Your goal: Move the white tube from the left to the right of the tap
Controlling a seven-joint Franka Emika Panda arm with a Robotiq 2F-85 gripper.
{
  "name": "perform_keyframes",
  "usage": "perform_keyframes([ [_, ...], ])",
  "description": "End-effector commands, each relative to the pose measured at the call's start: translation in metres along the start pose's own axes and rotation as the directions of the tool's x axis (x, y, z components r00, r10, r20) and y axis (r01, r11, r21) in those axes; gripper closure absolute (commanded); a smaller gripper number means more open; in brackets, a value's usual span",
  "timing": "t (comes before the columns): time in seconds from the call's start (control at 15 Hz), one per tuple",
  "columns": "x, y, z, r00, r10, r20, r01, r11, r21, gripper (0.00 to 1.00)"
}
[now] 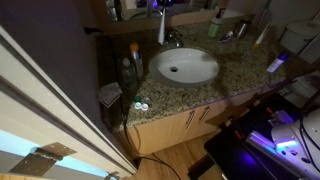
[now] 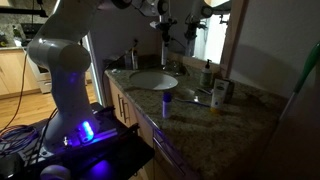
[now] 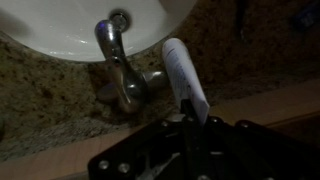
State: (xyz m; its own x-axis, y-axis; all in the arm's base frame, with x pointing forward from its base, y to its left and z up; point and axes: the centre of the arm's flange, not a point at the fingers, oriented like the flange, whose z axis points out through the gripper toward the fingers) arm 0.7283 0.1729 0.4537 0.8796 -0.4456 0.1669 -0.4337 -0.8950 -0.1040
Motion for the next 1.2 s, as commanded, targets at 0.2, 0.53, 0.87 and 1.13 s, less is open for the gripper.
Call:
perform_keyframes([
  [0.2, -0.035, 0.093, -0.126, 0.994, 0.063, -0.091, -0.068, 0.996, -0.05, 0.99],
  [0.53, -0.015, 0.173, -0.12, 0.958, 0.275, -0.086, -0.282, 0.956, -0.076, 0.99],
  [0.87, -0.01, 0.207, -0.045, 0.927, 0.375, 0.004, -0.373, 0.924, -0.087, 0.99],
  [1.13, -0.005, 0.21, 0.012, 0.884, 0.466, -0.048, -0.468, 0.88, -0.08, 0.99],
])
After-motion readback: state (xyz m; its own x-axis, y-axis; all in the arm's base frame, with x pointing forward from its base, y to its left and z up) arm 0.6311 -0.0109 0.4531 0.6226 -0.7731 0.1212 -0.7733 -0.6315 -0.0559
